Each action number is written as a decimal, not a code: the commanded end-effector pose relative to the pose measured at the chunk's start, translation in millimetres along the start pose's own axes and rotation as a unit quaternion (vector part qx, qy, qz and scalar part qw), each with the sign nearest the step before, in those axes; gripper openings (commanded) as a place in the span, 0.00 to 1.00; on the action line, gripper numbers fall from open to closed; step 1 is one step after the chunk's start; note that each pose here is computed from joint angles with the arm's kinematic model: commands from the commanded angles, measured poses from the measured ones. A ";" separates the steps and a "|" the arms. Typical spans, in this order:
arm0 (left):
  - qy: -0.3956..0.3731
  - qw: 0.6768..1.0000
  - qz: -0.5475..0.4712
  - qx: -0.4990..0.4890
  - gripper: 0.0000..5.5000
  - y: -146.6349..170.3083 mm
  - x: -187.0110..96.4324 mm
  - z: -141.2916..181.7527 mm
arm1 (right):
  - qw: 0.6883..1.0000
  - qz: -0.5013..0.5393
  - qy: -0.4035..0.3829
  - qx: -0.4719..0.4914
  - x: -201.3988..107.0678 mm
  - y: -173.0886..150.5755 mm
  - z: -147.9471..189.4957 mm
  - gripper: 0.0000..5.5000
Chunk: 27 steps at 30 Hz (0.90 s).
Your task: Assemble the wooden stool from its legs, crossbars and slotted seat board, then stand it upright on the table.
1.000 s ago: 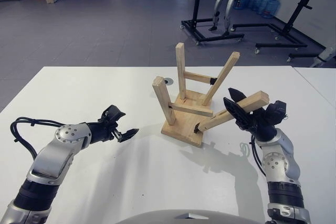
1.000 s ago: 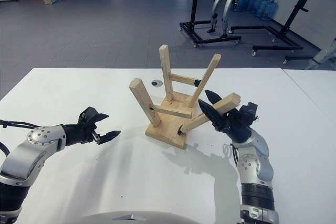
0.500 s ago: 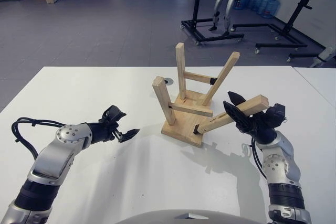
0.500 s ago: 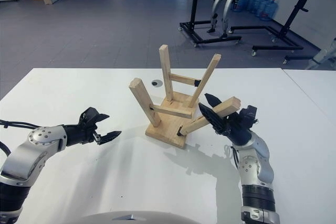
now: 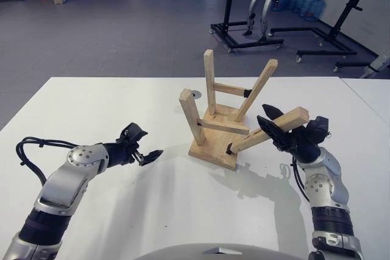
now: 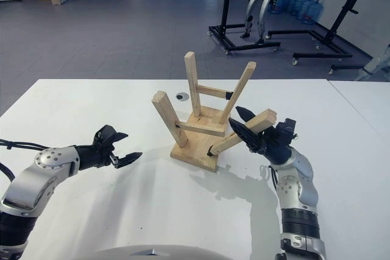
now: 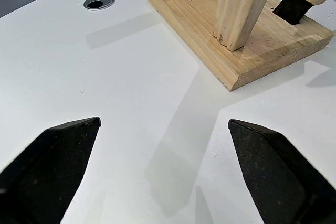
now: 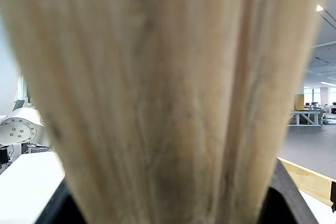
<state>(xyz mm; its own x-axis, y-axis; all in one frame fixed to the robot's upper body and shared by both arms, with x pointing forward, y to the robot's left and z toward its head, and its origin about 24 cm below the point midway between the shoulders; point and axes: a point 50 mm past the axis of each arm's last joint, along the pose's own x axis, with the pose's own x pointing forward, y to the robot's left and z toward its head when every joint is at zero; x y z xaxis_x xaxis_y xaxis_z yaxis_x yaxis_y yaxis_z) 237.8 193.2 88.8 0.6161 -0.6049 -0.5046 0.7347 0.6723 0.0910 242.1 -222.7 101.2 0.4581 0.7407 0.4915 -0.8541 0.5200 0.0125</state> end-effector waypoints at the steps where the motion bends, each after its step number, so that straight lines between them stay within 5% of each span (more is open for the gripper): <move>1: 0.001 1.000 -0.007 0.005 0.81 -4.2 1.2 0.9 | 1.000 0.019 0.015 -0.002 2.5 -1.4 3.7 0.37; 27: -0.001 1.000 -0.012 0.005 0.81 -10.1 5.1 0.9 | 0.997 0.051 0.041 -0.039 16.2 -10.1 18.0 0.37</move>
<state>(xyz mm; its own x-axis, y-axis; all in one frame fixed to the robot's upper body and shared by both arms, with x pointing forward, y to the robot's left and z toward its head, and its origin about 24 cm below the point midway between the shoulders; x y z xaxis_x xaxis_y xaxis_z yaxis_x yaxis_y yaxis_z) 235.4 184.5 87.1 0.6028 -0.6216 -0.5002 0.7501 0.6552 0.0898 252.6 -221.0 122.0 0.3914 0.8161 0.4252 -0.8799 0.4671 -0.0866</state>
